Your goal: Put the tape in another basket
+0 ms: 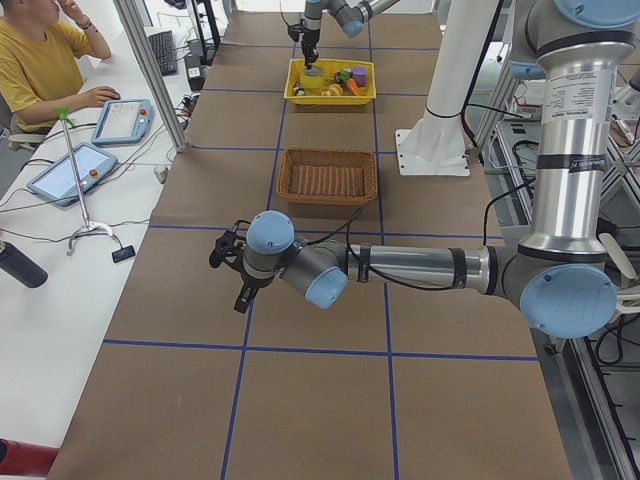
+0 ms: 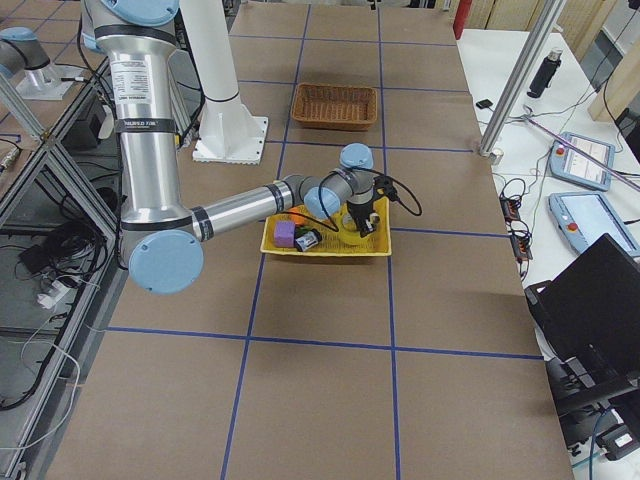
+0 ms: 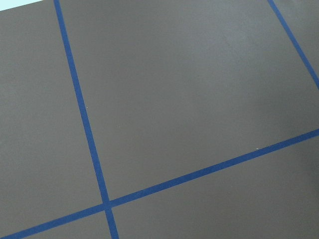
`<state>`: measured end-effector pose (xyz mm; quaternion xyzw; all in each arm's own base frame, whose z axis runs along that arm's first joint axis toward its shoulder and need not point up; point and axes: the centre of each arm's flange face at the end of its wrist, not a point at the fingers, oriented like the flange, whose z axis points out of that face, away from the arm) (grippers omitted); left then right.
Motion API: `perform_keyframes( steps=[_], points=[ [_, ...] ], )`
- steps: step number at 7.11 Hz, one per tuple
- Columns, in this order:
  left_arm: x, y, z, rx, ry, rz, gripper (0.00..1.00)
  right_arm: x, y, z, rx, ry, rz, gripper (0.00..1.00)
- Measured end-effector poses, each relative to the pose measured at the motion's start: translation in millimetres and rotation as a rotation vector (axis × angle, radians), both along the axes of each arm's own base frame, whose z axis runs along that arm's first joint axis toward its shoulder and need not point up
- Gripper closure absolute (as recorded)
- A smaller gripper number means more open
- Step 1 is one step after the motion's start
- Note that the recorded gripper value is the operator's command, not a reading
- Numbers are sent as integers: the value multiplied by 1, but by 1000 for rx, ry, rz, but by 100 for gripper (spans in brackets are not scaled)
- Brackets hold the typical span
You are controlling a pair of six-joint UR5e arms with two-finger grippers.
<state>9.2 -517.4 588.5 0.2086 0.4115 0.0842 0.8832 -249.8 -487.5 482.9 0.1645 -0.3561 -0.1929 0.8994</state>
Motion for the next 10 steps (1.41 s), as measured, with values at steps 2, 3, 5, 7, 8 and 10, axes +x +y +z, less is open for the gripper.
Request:
perform_keyframes(
  steps=[2,3,5,7,8,10],
  points=[
    [0,0,-2,0,2,-3,1,33,-11,-24,-2,-73,29,100],
    [0,-1,-6,-4,8,-12,1,42,-19,-43,-4,-117,45,100],
    [14,-10,-35,8,54,-47,1,35,-40,-95,-35,-198,129,100],
    [68,-34,-88,-3,140,-83,1,3,-48,-140,-70,-247,217,100],
    [100,-46,-117,-13,168,-100,1,-20,-46,-160,-80,-264,253,100],
    [163,-54,-192,-32,272,-88,1,-61,-38,-202,-99,-323,286,100]
  ],
)
